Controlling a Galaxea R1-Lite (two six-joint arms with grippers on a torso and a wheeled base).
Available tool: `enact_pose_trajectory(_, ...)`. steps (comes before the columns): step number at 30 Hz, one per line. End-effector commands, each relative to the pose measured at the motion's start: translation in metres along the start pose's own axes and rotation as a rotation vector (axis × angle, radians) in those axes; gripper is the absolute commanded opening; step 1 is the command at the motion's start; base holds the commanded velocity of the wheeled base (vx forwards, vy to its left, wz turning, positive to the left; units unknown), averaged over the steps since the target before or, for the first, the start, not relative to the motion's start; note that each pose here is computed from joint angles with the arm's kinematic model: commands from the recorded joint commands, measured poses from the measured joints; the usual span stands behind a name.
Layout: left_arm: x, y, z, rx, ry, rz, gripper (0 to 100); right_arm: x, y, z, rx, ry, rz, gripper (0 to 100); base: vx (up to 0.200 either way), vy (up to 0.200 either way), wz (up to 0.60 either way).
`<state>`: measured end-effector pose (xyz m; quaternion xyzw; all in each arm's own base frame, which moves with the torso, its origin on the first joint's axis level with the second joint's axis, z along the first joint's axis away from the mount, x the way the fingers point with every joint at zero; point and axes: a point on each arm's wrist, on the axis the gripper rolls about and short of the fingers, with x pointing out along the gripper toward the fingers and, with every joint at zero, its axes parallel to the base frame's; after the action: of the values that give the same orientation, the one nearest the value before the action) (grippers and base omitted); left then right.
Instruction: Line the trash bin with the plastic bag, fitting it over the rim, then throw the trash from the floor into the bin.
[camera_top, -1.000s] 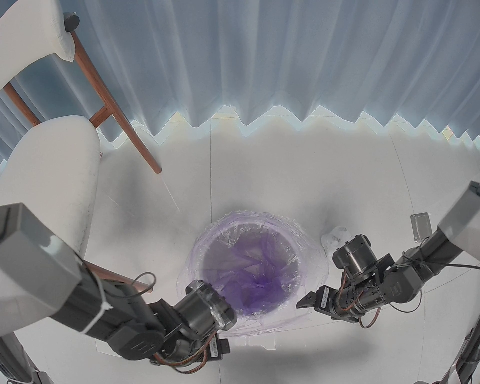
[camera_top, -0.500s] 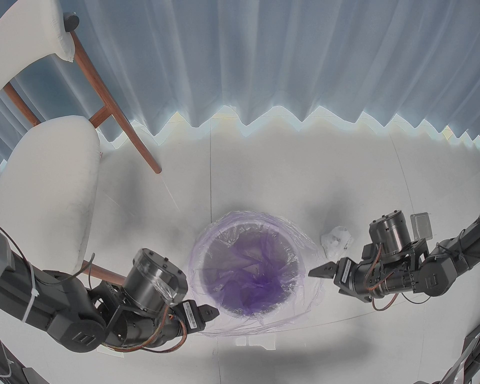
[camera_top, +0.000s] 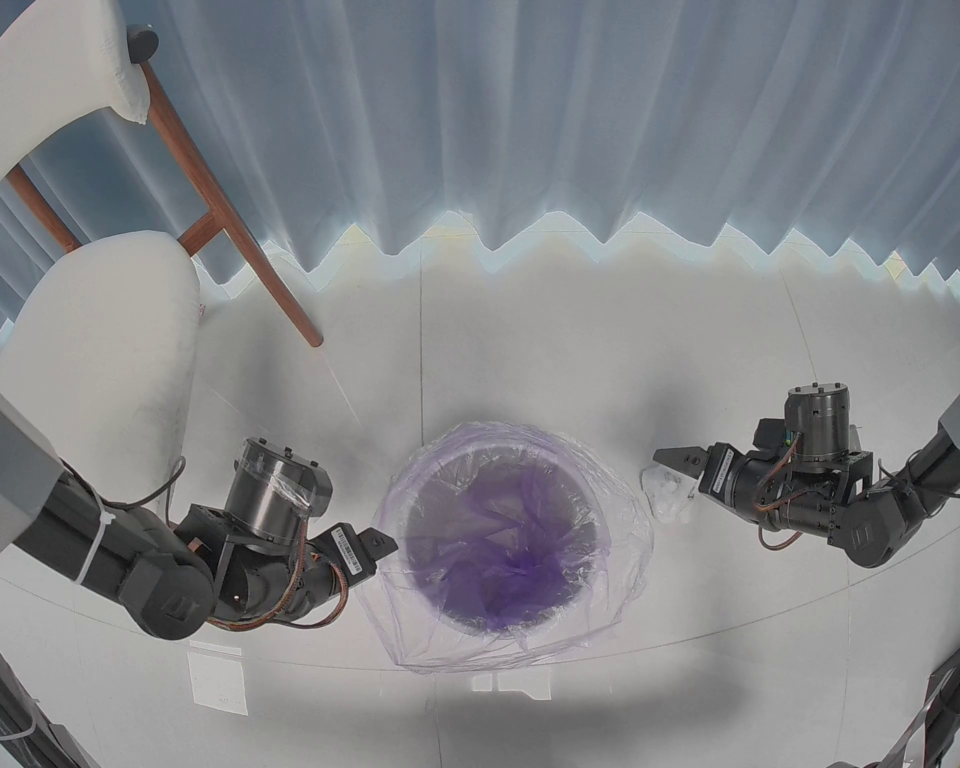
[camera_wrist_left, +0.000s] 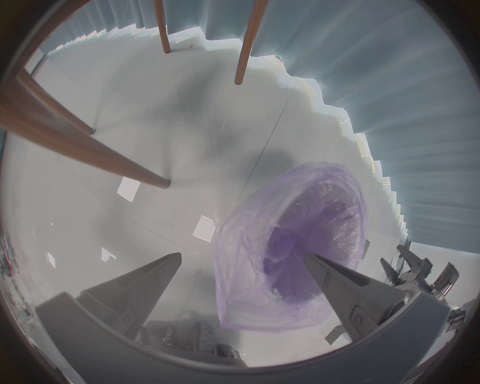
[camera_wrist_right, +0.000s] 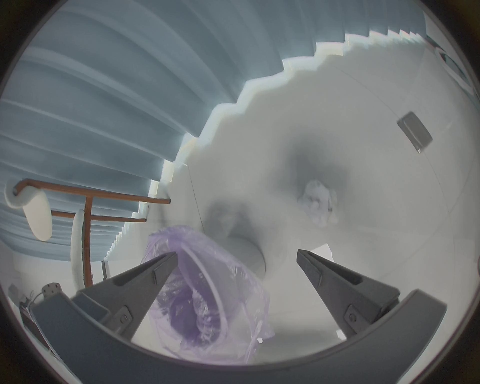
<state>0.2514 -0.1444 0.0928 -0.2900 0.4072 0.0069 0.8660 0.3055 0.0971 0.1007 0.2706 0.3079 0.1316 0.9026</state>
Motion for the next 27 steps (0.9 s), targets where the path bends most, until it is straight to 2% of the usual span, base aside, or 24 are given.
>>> enact_pose_trajectory(1, 0.019, 0.006, 0.014, 0.038, -0.023, 0.038, 100, 0.021, -0.014, -0.008, -0.043, 0.015, 0.018, 100, 0.000, 0.000, 0.00)
enact_pose_trajectory(3, 0.021, 0.008, 0.021, 0.086, -0.054, 0.022, 100, 0.026, -0.015, -0.009, -0.083, 0.015, 0.058, 100, 0.000, 0.000, 0.00)
enact_pose_trajectory(5, 0.021, 0.008, 0.021, 0.086, -0.054, 0.022, 100, 0.026, -0.015, -0.009, -0.083, 0.015, 0.058, 100, 0.000, 0.000, 0.00)
enact_pose_trajectory(6, 0.031, 0.008, 0.025, 0.127, -0.091, -0.008, 100, 0.036, -0.019, -0.012, -0.160, 0.018, 0.086, 100, 0.000, 0.000, 0.00)
enact_pose_trajectory(10, 0.045, 0.005, 0.026, 0.125, -0.131, -0.054, 100, 0.047, -0.025, -0.020, -0.222, 0.035, 0.137, 100, 0.000, 0.000, 0.00)
enact_pose_trajectory(16, 0.063, 0.006, 0.018, 0.123, -0.111, -0.108, 100, 0.058, -0.028, -0.024, -0.233, 0.026, 0.158, 100, 0.000, 0.000, 0.00)
enact_pose_trajectory(20, 0.071, 0.009, 0.018, 0.116, -0.103, -0.099, 100, 0.061, -0.031, -0.027, -0.232, 0.041, 0.165, 100, 0.000, 0.000, 0.00)
enact_pose_trajectory(27, 0.068, 0.006, 0.022, 0.090, -0.133, -0.133, 100, 0.071, -0.032, -0.026, -0.231, 0.044, 0.179, 100, 0.000, 0.000, 0.00)
